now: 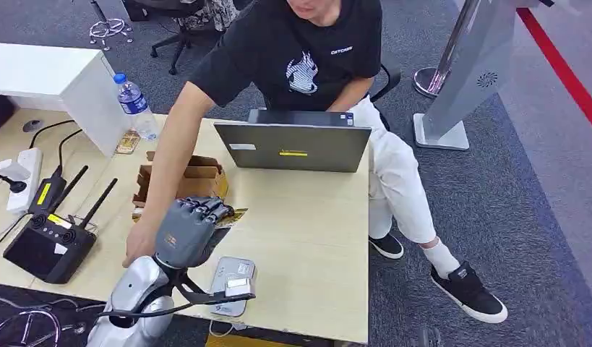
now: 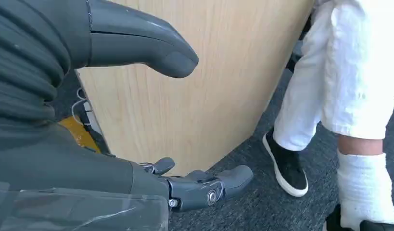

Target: Pass the card to the sensor for recognition and then transmit it.

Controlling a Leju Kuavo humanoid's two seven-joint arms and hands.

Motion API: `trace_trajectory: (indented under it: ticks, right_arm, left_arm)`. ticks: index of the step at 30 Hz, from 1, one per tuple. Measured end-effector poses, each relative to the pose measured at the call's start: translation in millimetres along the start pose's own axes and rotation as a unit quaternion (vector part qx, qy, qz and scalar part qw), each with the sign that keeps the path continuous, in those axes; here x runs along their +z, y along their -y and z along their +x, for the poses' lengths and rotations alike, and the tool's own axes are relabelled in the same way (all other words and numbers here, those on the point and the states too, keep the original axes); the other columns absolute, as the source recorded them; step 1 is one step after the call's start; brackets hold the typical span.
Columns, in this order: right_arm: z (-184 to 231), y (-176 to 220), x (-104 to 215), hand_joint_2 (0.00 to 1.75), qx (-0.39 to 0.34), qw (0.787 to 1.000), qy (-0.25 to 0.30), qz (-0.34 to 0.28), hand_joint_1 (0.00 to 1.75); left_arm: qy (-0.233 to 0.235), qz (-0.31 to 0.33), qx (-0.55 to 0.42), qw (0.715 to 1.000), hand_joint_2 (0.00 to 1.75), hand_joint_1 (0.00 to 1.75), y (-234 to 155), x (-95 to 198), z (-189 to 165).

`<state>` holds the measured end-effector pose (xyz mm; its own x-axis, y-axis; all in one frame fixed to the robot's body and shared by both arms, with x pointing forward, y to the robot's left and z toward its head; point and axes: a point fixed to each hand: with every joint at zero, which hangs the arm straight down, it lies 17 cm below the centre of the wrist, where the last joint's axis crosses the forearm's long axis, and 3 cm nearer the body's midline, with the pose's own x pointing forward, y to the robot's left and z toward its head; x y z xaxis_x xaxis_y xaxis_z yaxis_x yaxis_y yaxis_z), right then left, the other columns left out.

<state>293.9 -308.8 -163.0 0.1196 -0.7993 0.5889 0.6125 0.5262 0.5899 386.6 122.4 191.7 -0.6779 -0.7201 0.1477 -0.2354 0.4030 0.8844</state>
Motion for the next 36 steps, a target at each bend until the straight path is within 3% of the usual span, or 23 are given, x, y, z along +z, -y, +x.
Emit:
trace_trajectory:
  ticks: [7,16,36]
  right_arm:
    - [1.7,0.6,-0.7,1.75,0.002,1.0,0.001,0.0,0.0]
    - [4.7,0.3,-2.5,1.75,0.005,1.0,0.002,0.002,0.0]
    - [6.4,-4.3,-5.3,1.75,0.008,1.0,0.001,0.007,0.0]
  left_arm:
    - [0.02,-0.072,0.009,0.997,1.75,1.75,40.9,18.9,13.1]
    - [0.024,-0.166,0.03,0.985,1.75,1.75,82.6,61.3,1.8]
    - [0.012,-0.246,0.029,0.969,1.75,1.75,106.3,100.5,-28.5]
